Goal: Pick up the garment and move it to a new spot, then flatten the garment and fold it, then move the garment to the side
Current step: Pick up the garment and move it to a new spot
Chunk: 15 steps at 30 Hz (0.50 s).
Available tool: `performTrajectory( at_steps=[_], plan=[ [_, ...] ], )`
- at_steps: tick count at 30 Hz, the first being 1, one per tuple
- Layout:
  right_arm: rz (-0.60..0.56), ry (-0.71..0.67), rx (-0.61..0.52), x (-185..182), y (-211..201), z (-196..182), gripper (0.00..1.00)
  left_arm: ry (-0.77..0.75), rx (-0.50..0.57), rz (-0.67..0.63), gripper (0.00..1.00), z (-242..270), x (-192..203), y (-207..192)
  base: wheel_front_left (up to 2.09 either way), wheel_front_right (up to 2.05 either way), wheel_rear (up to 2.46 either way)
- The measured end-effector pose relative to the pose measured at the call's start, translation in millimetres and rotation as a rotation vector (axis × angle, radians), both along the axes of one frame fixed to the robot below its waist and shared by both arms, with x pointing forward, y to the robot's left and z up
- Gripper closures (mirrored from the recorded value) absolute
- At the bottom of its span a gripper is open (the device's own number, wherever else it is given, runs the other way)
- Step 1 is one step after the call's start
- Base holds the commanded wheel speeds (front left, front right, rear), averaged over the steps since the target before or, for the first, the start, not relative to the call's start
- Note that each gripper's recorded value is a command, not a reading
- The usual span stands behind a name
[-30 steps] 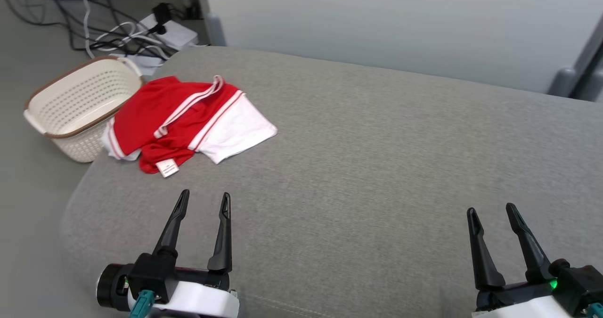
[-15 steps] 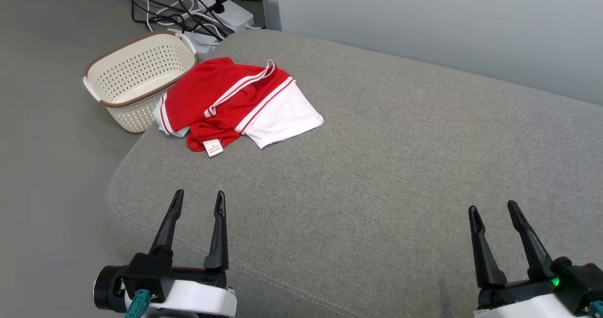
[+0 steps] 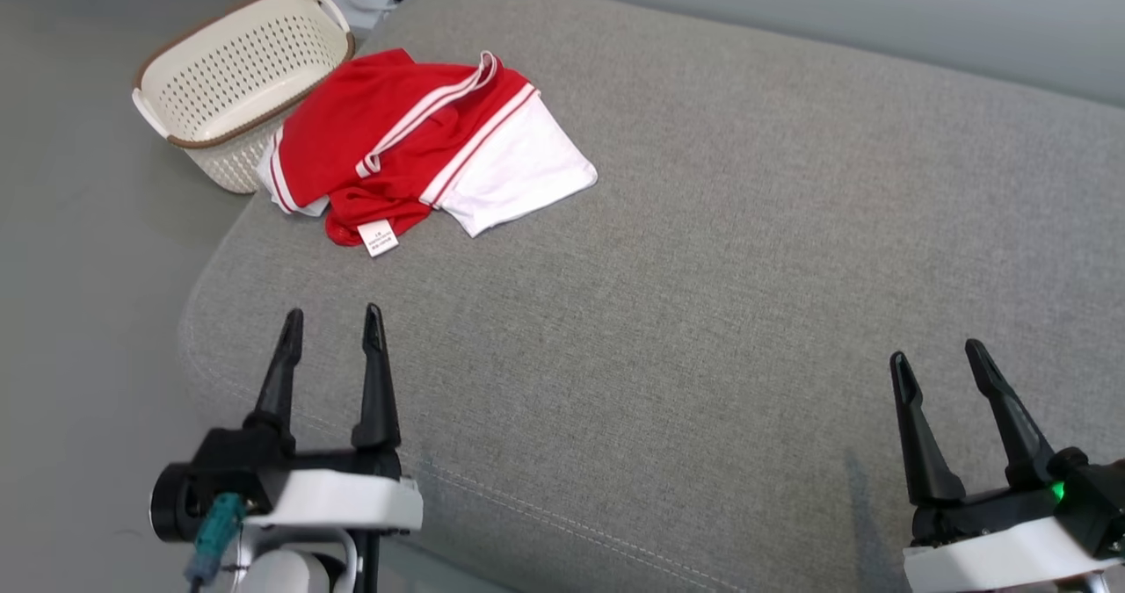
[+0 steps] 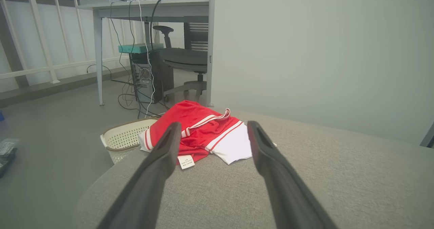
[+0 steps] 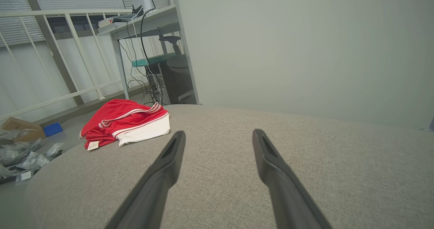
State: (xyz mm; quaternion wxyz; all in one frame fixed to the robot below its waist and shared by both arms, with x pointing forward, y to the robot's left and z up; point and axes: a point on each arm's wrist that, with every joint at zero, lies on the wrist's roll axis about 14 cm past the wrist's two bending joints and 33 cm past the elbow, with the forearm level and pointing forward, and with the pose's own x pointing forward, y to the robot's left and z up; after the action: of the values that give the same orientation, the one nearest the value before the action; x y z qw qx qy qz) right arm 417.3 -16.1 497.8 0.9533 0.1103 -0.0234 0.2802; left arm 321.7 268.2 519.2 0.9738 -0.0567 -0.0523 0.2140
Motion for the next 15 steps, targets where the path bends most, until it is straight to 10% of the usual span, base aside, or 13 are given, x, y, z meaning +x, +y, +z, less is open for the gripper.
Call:
performTrajectory(
  at_steps=[15],
  plan=[
    [0.001,0.024,-0.043,35,-14,-31,0.00,0.028,-0.078,0.084,0.00,-19,82,45,0.00,0.00,0.00]
  ],
)
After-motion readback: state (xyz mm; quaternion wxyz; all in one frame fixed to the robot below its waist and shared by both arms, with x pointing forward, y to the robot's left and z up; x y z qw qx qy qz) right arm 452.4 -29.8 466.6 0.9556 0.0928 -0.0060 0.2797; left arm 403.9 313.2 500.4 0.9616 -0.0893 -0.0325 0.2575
